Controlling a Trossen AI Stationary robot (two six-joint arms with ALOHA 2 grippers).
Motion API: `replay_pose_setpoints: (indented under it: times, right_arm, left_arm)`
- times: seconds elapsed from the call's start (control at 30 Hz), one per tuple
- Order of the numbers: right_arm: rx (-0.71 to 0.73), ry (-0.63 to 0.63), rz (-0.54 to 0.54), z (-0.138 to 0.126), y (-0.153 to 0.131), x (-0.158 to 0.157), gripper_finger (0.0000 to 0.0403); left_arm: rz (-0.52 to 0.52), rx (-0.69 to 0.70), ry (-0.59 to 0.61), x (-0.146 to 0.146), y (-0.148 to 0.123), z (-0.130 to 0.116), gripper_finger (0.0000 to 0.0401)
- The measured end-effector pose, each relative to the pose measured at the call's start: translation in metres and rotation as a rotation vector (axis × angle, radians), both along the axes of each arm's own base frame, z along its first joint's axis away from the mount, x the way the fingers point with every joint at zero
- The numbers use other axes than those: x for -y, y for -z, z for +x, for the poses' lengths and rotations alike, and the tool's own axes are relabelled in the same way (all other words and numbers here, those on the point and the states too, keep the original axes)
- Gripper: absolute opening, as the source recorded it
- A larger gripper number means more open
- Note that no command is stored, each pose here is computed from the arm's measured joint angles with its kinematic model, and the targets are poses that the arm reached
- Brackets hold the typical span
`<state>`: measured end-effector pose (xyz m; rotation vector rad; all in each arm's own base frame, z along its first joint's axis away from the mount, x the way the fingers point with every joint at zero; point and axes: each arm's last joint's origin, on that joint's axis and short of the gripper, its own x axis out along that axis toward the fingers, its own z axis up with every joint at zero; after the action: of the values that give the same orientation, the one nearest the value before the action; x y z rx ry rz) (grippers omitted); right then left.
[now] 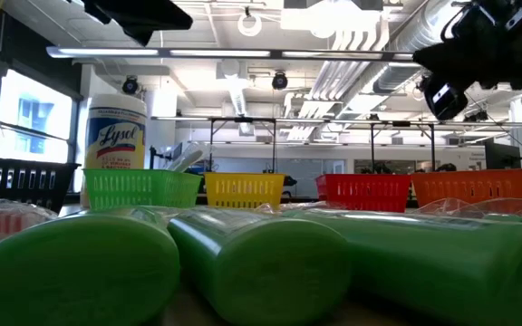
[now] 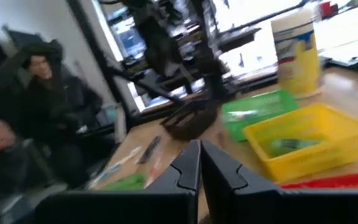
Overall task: Pick & Place Travel size toiletries
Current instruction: Put the bottom blue razor into the black basket
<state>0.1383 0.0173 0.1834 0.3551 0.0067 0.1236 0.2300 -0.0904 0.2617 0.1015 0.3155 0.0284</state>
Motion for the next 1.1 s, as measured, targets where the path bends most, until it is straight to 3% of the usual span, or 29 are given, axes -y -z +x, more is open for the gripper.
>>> replay_pose_setpoints:
  times: [0.23,0.53,0.7,0.83,1.1]
  right_arm:
    - [-0.372,-0.064,0.059,0.006,-0.025,-0.023,0.0003]
    - [-0.795,-0.187,0.161,0.013,-0.051,-0.077,0.0003]
    - [-0.966,-0.116,0.217,0.028,-0.051,-0.104,0.0008]
    - [-1.065,-0.11,0.266,0.045,-0.041,-0.121,0.0042]
    - [-1.234,-0.104,0.42,0.076,-0.004,-0.151,0.0159]
  left_arm:
    - [0.053,0.074,0.038,-0.003,0.031,-0.008,0.0]
    - [0.021,0.148,0.032,-0.018,0.064,-0.04,0.0]
    - [0.022,0.147,0.031,-0.02,0.064,-0.045,0.0]
    - [0.023,0.13,0.04,-0.02,0.066,-0.045,0.0]
    - [0.028,0.119,0.041,-0.02,0.067,-0.046,0.0]
